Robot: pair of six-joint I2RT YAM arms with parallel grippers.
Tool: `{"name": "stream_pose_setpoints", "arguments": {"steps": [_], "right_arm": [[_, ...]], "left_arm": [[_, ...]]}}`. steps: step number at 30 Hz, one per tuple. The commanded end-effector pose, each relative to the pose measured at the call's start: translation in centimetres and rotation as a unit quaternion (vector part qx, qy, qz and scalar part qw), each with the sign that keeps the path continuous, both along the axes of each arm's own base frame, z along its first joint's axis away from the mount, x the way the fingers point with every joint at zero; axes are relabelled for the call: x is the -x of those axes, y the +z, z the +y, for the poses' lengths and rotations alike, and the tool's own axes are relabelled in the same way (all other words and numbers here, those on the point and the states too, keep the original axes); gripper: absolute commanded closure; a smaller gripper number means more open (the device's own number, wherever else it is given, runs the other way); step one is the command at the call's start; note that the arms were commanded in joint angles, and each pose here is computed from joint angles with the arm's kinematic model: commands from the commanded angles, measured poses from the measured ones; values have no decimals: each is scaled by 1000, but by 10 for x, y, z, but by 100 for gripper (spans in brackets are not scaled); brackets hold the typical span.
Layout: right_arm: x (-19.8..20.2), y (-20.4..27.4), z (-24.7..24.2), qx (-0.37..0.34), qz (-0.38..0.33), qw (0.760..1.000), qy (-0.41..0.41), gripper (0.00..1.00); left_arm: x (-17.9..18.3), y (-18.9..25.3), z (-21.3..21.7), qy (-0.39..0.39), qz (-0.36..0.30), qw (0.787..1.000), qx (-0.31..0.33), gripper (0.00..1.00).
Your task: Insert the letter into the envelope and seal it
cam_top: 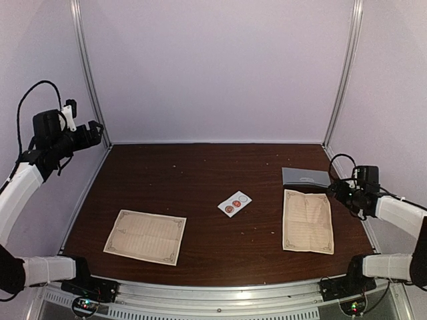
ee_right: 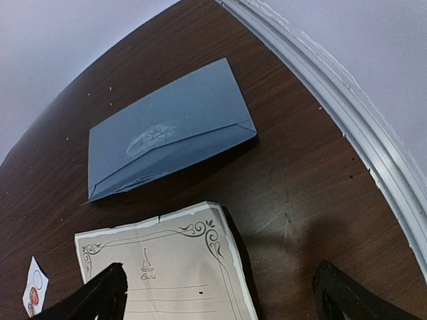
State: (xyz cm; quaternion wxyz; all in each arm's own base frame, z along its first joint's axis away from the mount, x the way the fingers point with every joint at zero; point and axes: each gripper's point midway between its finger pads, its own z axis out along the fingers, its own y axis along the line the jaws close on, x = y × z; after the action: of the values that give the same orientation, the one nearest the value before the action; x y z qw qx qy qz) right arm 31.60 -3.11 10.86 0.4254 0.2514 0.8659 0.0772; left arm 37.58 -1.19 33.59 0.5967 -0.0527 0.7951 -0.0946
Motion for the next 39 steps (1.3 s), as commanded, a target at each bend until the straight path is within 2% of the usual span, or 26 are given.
{"name": "stream_pose_setpoints", "arguments": {"steps": [1, 5, 9, 19, 25, 39], "right_arm": [[10, -30, 13, -76, 34, 996, 28, 5], [12, -52, 20, -117, 51, 991, 46, 17], [13, -64, 29, -146, 63, 985, 63, 26], [11, -69, 22, -128, 59, 988, 56, 31], [8, -69, 22, -119, 65, 988, 68, 41], [-3, -76, 17, -112, 75, 988, 73, 47]], "left_arm": [[24, 11, 13, 20, -66, 997, -47, 2], [43, 12, 34, 74, -78, 990, -87, 2], [46, 20, 30, 65, -88, 990, -84, 2], [43, 17, 26, 53, -84, 992, -78, 2], [45, 18, 26, 54, -86, 992, -76, 2], [42, 13, 24, 48, -79, 993, -73, 2]]}}
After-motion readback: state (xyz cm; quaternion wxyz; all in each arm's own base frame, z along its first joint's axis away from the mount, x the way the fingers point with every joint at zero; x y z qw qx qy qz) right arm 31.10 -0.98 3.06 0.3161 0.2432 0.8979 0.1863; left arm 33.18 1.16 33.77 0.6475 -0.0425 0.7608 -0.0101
